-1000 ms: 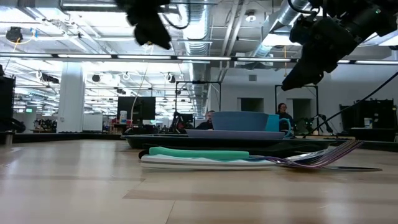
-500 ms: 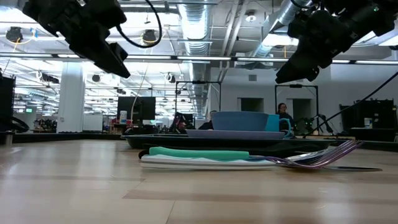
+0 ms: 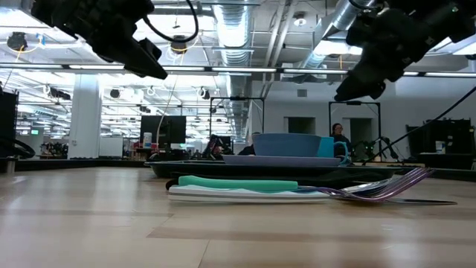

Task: Set up tray
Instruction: Put the black napkin to the left of the violet plate on the black tray

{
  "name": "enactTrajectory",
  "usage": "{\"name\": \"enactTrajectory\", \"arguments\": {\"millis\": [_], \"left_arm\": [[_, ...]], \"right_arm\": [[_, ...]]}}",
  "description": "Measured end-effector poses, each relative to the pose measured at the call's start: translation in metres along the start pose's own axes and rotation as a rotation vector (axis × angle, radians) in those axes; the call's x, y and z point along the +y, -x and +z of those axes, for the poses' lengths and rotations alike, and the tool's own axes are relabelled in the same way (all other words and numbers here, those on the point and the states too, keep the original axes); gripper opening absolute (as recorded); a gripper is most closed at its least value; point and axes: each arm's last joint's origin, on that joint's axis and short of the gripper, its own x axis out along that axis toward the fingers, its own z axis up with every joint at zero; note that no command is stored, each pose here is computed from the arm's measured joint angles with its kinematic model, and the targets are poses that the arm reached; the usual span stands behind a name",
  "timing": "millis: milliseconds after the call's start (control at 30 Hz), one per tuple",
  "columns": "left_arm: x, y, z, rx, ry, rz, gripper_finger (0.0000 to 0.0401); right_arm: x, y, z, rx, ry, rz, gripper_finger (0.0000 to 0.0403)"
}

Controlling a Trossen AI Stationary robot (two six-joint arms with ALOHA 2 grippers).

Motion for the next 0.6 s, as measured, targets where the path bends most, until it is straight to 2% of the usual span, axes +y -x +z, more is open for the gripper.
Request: {"name": "enactTrajectory", "arguments": {"millis": [333,500,600], "left_arm": [[0.0,0.0,0.0,-0.002,-0.182,0.001,0.0128],[0.0,0.0,0.0,-0.002,-0.336,0.0,0.0128],[0.0,0.0,0.0,-0.002,-0.354,0.0,0.0128]], "right_arm": [[0.018,0.003,-0.005,0.006,0.183,0.074,0.0127],[0.017,0.003,-0.005,0.005,0.187,0.073,0.0127],[0.017,0.003,-0.005,0.005,0.193,0.072,0.0127]]}}
